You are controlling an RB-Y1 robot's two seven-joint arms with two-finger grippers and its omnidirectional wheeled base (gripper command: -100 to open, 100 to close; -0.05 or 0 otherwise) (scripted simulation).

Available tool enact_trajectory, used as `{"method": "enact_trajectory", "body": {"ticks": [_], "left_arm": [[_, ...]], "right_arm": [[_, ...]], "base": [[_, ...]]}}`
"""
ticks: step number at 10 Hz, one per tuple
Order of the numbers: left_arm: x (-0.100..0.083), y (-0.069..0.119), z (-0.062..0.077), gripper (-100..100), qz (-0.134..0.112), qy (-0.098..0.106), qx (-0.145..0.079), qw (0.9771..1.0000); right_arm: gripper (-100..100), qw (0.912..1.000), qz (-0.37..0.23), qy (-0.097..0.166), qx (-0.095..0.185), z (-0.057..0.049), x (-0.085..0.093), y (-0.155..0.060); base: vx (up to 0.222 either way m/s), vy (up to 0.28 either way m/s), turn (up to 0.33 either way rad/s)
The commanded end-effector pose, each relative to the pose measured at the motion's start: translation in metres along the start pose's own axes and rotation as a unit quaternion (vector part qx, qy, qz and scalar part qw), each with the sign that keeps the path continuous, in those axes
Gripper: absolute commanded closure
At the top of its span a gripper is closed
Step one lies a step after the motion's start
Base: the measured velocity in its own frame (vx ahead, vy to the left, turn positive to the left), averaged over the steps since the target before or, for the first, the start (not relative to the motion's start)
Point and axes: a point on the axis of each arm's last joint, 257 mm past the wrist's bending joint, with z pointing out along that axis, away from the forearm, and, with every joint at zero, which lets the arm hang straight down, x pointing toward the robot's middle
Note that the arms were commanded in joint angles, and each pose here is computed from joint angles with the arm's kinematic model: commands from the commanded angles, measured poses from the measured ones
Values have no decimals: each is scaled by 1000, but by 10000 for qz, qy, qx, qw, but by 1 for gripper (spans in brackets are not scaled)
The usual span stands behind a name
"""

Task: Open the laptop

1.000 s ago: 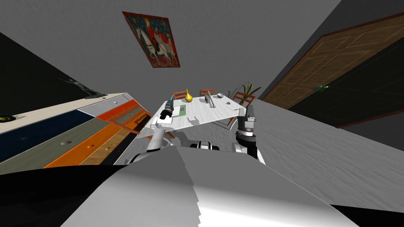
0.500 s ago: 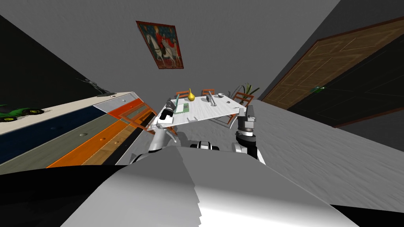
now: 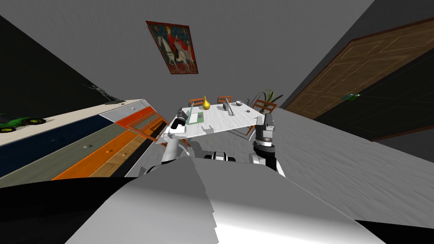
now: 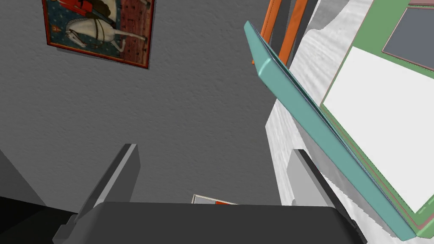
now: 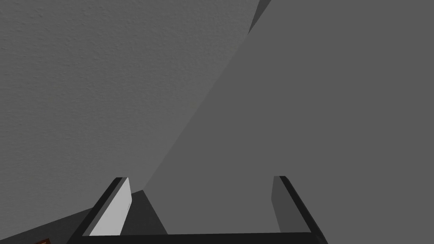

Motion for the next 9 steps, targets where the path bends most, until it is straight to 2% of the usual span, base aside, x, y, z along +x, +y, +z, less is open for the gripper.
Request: {"method": "enact_trajectory", "body": {"ticks": [1,2,6,9], "left_arm": [[-13,11,1,-100,-33,-211,-189,9996],[-10,8,1,-100,-27,-159,-140,9998],[-27,3,20,-100,-10,-342,-117,9993],[-35,0,29,-100,-9,-428,-101,9990]], "right_arm": [[0,10000,0,0,0,0,0,0],[0,10000,1,0,-1,0,0,0],[0,10000,1,0,-2,0,0,0],[0,10000,1,0,-2,0,0,0]], "base": [[144,11,4],[60,9,4],[-23,9,-82],[-26,8,-59]]}}
